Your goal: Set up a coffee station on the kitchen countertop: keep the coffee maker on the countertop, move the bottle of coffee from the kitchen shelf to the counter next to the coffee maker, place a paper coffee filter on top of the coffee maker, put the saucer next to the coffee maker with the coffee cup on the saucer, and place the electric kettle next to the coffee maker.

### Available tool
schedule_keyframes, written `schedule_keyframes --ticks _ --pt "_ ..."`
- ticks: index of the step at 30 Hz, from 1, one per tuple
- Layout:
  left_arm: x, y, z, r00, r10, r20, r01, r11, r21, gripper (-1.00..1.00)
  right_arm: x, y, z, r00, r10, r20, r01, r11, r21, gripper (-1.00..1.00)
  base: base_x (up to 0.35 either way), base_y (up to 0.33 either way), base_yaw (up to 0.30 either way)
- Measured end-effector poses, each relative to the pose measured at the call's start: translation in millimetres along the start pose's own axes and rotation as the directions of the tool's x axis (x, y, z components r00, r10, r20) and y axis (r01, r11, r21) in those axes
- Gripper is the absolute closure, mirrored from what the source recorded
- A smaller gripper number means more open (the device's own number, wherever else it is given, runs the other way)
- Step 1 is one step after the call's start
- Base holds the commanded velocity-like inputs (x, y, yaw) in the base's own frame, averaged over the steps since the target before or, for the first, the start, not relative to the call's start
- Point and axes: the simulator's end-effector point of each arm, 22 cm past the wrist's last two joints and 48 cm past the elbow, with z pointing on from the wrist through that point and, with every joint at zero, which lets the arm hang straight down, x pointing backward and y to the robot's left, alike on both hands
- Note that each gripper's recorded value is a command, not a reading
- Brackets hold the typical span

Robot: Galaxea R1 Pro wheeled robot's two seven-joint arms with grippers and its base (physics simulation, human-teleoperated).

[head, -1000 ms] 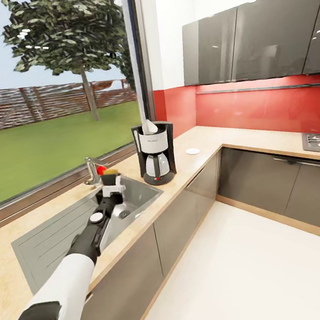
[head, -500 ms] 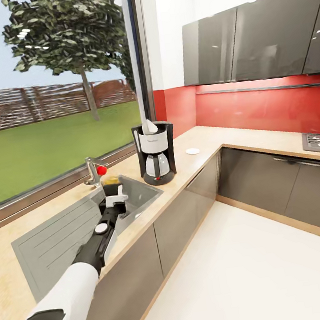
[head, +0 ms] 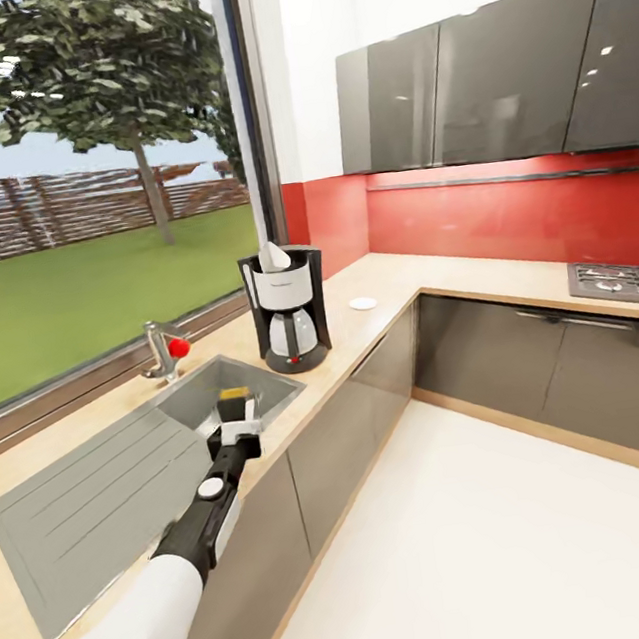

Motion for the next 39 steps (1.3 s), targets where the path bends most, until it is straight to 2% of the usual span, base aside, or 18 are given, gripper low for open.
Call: schedule_keyframes --ticks 4,11,12,19,24,39 --pt "3 -11 -2.3 1.0 -0.005 0.008 0.005 1.0 0.015 1.0 0 0 0.0 1.0 0.0 0.0 0.0 1.0 0.0 -1.0 0.0 0.0 -0.267" --pt "9 -16 -9.2 0.999 0.002 0.032 -0.003 1.0 0.026 1.0 1 1 -0.1 1.0 0.0 -0.002 0.0 1.0 -0.002 -1.0 0.0 0.0 -0.267" --pt "-10 -18 -10.7 0.993 -0.001 0.118 -0.002 1.0 0.029 1.0 1 1 -0.1 1.0 0.0 -0.002 0.0 1.0 -0.002 -1.0 0.0 0.0 -0.267" --pt "-18 -18 -12.4 0.988 -0.001 0.153 -0.004 1.0 0.03 1.0 2 1 -0.4 1.0 0.0 -0.003 0.0 1.0 -0.002 -1.0 0.054 0.0 -0.267" --pt "-19 -17 -13.0 0.987 -0.001 0.16 -0.003 1.0 0.029 1.0 1 1 -0.4 1.0 0.0 -0.002 0.0 1.0 -0.002 -1.0 0.293 0.0 -0.162" --pt "-15 -14 -13.2 0.988 -0.006 0.153 0.003 1.0 0.019 1.0 0 1 -0.1 1.0 -0.001 0.001 0.001 1.0 -0.002 -1.0 0.29 0.0 -0.008"
